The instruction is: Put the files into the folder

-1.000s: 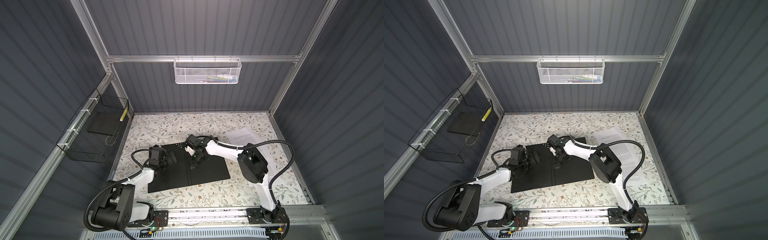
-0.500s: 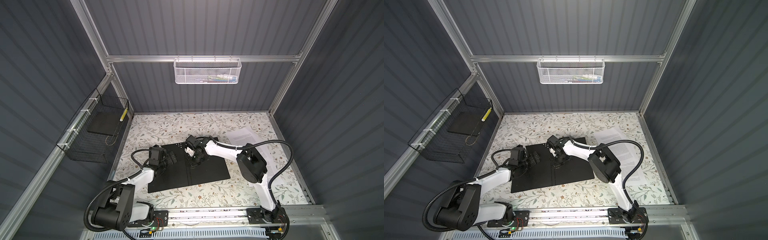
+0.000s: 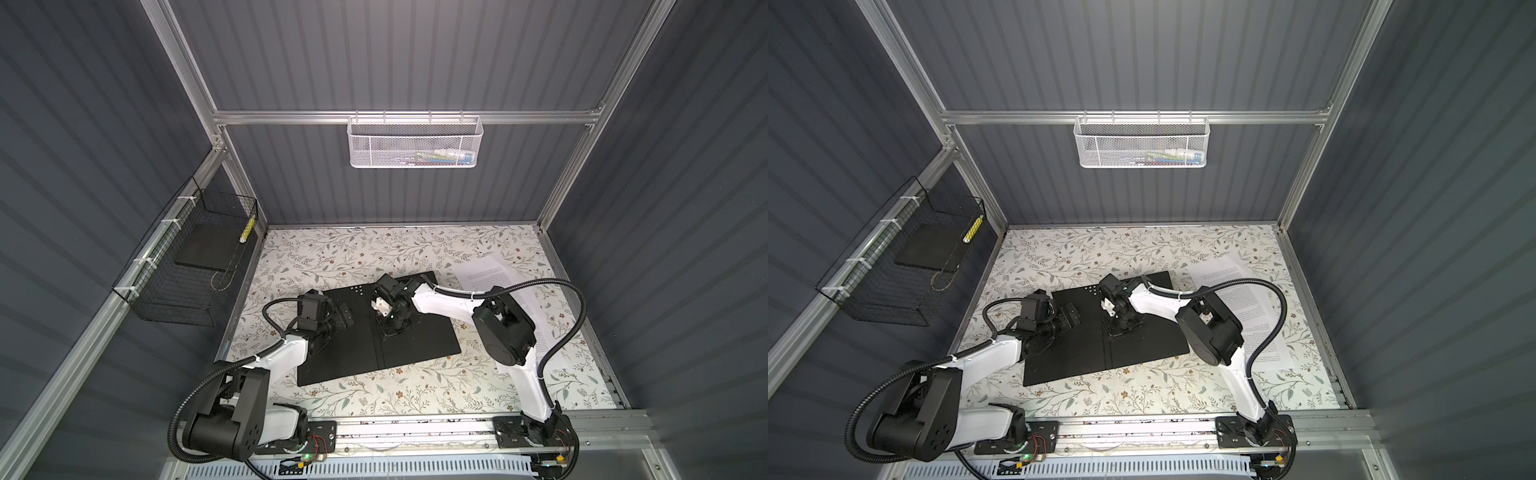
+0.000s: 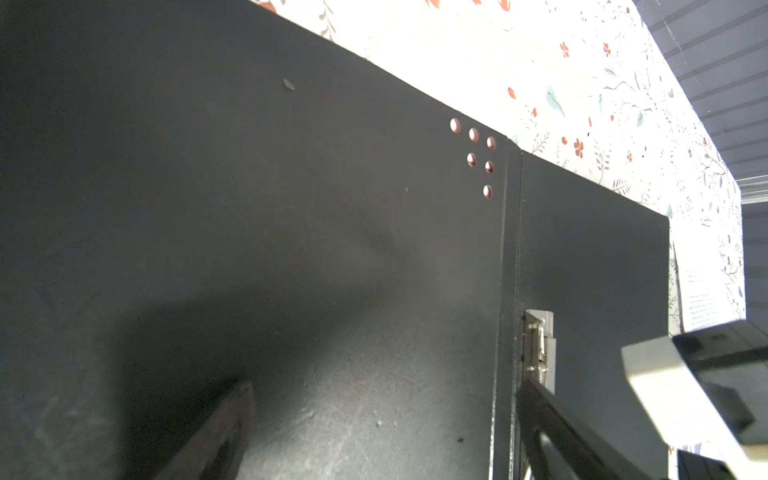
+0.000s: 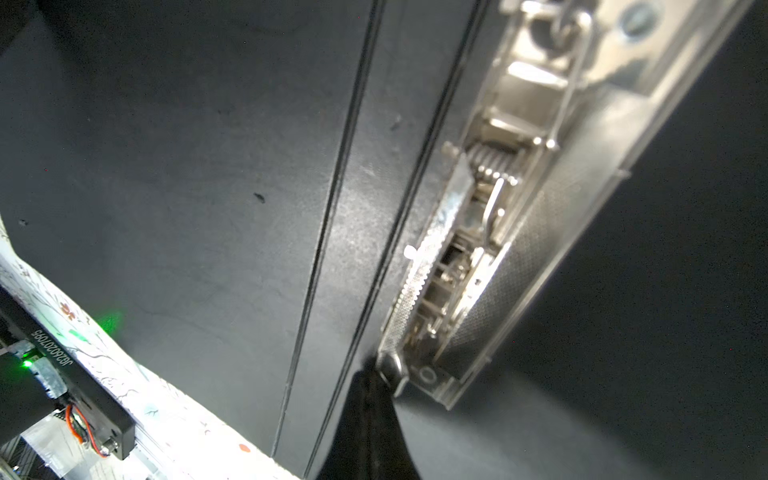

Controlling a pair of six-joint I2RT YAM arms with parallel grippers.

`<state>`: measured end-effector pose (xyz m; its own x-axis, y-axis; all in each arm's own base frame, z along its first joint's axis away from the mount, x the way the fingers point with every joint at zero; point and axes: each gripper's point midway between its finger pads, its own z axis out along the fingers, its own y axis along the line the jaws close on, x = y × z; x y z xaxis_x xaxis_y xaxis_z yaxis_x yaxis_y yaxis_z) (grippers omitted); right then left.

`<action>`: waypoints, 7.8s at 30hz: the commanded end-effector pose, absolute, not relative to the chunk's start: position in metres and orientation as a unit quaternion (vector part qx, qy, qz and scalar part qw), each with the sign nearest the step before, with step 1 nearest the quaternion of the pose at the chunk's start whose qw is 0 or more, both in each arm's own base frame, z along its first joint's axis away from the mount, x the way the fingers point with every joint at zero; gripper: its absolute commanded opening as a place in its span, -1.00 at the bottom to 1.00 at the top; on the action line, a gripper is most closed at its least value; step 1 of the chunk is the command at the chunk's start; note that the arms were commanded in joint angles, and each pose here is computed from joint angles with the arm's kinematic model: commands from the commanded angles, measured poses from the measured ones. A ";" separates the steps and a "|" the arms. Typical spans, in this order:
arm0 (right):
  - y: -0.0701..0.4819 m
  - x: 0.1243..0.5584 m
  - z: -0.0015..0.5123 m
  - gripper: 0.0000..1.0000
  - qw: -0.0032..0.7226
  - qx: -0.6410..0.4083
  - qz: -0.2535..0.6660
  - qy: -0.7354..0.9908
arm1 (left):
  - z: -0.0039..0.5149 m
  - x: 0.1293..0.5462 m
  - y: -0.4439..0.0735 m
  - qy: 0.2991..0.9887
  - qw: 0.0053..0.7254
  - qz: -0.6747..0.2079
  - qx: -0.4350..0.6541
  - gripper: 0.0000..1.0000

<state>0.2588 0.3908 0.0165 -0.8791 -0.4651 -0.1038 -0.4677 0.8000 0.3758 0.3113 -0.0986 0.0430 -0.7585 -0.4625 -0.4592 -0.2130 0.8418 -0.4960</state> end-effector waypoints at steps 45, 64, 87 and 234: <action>0.382 0.272 0.020 -1.00 0.017 -0.231 0.193 0.953 | -0.011 0.249 -0.079 0.955 0.163 -0.142 -0.204 0.99; 0.390 0.277 0.053 -1.00 0.060 -0.249 0.184 0.949 | -0.012 0.247 -0.079 0.955 0.162 -0.142 -0.204 0.99; 0.389 0.268 0.022 -1.00 0.022 -0.248 0.168 0.954 | -0.012 0.248 -0.079 0.955 0.162 -0.141 -0.204 0.99; 0.384 0.291 0.029 -1.00 0.019 -0.203 0.238 0.950 | -0.012 0.248 -0.079 0.956 0.159 -0.141 -0.202 1.00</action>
